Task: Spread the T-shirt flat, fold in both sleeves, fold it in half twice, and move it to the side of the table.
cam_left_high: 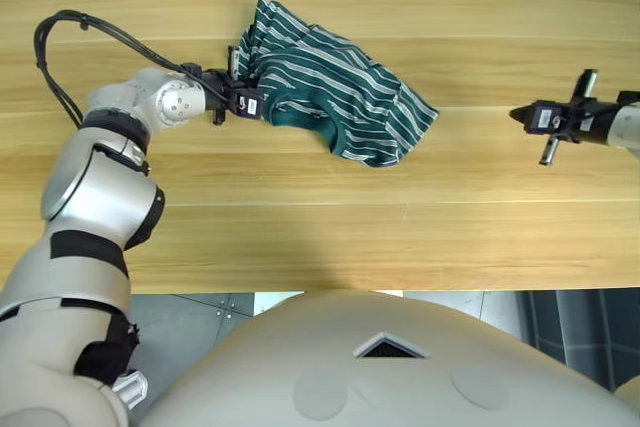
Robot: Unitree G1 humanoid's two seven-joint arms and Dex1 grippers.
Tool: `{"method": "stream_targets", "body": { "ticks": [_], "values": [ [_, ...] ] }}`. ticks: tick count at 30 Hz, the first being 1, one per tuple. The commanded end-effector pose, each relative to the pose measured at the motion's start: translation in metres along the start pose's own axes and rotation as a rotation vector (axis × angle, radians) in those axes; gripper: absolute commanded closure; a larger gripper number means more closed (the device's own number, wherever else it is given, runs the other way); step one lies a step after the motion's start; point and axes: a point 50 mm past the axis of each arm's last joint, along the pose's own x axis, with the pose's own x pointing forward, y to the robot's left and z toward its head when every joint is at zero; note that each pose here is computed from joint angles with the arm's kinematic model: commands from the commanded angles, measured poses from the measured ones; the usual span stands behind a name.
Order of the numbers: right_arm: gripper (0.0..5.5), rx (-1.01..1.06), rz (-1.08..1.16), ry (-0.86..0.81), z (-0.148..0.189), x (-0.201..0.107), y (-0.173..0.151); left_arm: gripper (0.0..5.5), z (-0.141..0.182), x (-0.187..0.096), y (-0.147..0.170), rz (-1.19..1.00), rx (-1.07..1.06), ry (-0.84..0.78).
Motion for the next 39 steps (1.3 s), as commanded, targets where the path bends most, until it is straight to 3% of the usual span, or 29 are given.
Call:
{"method": "stream_targets", "body": {
  "ticks": [1,6,10,19,23,32,39],
  "values": [
    [5.46,0.013,-0.026,-0.066,0.011,0.002,-0.005,5.50,0.018,0.004,0.005,0.018,0.021,-0.142],
    [5.46,0.024,-0.058,-0.244,0.040,0.020,0.000,5.50,0.020,-0.011,0.020,0.074,0.105,-0.220],
    [5.46,0.030,-0.023,-0.324,0.058,0.040,0.012,5.50,0.020,-0.016,0.005,0.015,0.127,-0.249],
    [5.46,0.037,0.041,-0.258,0.058,0.088,0.031,5.50,0.024,-0.016,-0.006,-0.017,0.127,-0.279],
    [5.46,0.041,0.075,-0.222,0.049,0.087,0.041,5.50,0.019,-0.011,-0.008,-0.032,0.131,-0.220],
    [5.46,0.059,0.160,-0.149,0.029,0.076,0.059,5.50,0.021,-0.006,0.022,0.078,0.138,-0.193],
    [5.46,0.064,0.154,-0.148,0.029,0.075,0.058,5.50,0.021,0.007,-0.002,-0.026,0.141,-0.143]
  ]
}}
